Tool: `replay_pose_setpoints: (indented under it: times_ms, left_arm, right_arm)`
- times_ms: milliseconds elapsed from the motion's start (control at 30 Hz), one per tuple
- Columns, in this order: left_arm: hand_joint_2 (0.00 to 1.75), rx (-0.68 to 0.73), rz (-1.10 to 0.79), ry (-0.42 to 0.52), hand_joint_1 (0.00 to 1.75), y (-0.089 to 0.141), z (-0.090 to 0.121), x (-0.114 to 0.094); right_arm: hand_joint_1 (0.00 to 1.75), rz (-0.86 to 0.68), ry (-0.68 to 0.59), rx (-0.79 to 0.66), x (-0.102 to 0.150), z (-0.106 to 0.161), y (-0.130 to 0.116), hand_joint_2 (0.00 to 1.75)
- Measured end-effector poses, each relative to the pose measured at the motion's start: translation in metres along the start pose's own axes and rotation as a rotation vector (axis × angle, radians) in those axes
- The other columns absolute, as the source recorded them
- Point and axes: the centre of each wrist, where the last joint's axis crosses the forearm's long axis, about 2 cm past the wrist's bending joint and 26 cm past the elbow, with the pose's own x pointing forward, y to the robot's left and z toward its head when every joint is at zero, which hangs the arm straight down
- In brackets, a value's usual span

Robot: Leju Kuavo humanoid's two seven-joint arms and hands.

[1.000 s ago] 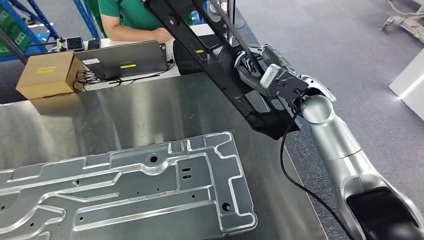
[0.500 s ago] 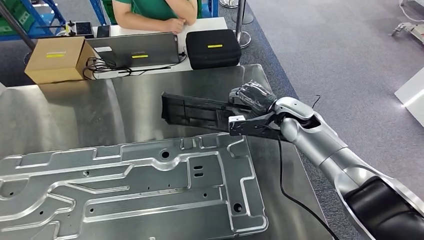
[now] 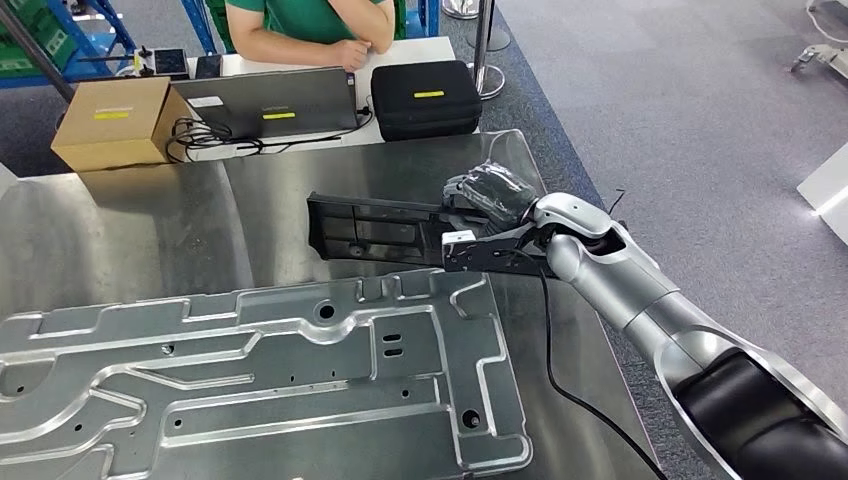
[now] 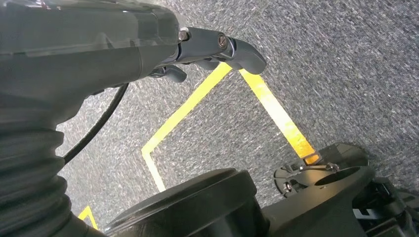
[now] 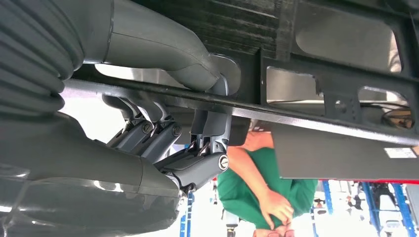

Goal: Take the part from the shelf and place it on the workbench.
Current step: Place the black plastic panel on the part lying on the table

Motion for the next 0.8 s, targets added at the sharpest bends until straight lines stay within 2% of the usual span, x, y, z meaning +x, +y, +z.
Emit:
replay_pose_setpoints:
  times_ms: [467,633,800]
  left_arm:
    - [1.75,0.031,0.009,-0.008,0.0,0.005,-0.001,0.009]
    - [1.75,0.014,0.023,-0.004,0.0,0.007,-0.002,0.014]
    - [1.75,-0.002,0.022,-0.004,0.0,0.004,-0.002,0.013]
  right_arm:
    - [1.75,0.06,0.049,0.004,-0.02,0.01,-0.003,1.75]
    - [1.75,0.189,0.104,-0.013,-0.019,0.0,-0.006,1.75]
    - [1.75,0.252,0.129,-0.018,-0.013,-0.013,-0.013,1.75]
